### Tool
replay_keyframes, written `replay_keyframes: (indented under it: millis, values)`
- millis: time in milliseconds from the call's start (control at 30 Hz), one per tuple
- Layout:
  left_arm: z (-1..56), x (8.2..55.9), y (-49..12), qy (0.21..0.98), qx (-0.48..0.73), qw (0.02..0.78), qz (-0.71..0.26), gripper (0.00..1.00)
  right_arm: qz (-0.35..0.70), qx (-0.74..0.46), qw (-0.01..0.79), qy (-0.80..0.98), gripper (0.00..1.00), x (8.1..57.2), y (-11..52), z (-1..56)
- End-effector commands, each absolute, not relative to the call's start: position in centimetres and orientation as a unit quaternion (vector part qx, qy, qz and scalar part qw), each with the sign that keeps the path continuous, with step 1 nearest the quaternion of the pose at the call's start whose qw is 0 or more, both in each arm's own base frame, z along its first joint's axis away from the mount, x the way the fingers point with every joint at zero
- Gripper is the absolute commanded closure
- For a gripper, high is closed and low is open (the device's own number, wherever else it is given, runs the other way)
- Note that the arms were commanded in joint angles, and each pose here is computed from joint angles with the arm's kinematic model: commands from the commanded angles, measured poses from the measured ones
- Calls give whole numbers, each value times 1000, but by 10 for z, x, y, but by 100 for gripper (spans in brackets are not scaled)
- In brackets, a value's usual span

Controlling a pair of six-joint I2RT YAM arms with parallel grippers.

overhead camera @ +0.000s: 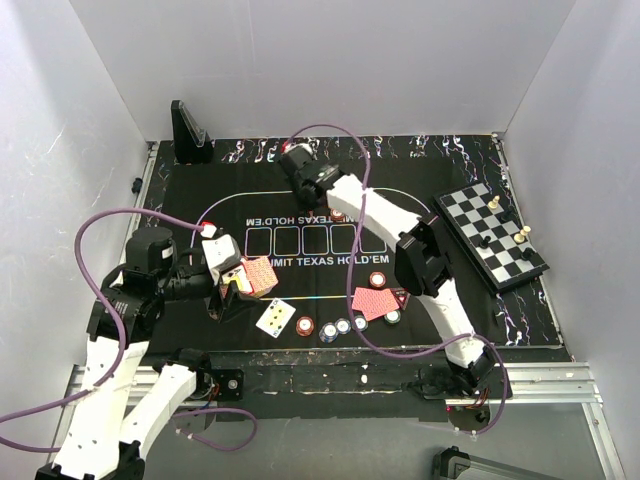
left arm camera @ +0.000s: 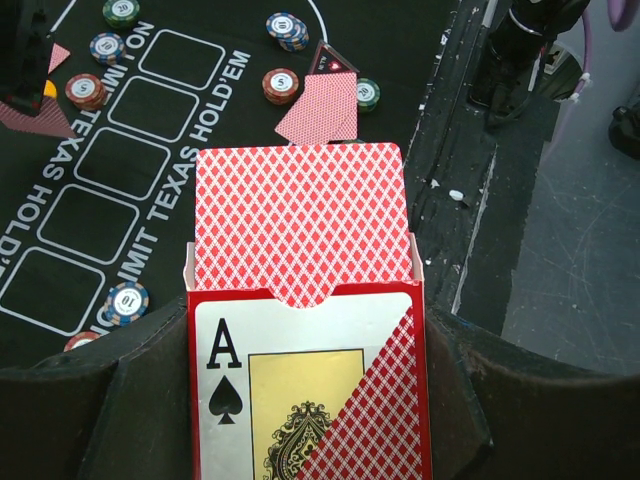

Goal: Distribute texas hold em gaming equipment

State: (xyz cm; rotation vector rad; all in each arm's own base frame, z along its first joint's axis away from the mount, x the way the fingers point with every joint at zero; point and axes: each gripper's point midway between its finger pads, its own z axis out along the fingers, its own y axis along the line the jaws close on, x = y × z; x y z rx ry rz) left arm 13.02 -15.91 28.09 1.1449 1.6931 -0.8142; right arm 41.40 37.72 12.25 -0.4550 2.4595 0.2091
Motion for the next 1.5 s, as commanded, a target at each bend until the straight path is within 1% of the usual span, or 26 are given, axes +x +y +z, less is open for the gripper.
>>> replay_keyframes:
  millis: [0,67,167,233,467,733,967,1200,1300,1367,1433,1467]
  values:
    - [291,118,-160,679,467,452,-342,100,-39,-227,468,853,99,426,401,167]
    - [291,116,-160,678,468,452,-343,100,-68,-262,494,826,99,418,422,163]
    - [294,113,-160,675,466,456,-345,100,-88,-301,547,776,99,409,454,164]
    - [297,111,-160,674,465,457,-347,100,-93,-318,568,754,99,403,467,163]
    - [298,108,-160,675,465,452,-351,100,-76,-335,599,723,99,406,501,148]
    - [297,110,-162,673,464,451,-357,100,-46,-386,573,721,99,397,522,111]
    - [296,112,-163,673,464,451,-358,100,-16,-418,548,724,99,384,533,94]
    - [296,112,-163,673,462,453,-358,100,-37,-434,551,712,99,379,533,85]
    - [296,113,-162,674,462,455,-355,100,-16,-450,523,724,99,369,535,74]
    - [295,114,-163,674,462,454,-356,100,-20,-456,513,727,99,365,532,64]
    - [295,113,-163,674,462,454,-356,100,-46,-451,522,722,99,370,524,65]
    - [295,113,-163,674,461,454,-357,100,-49,-440,541,715,99,376,524,75]
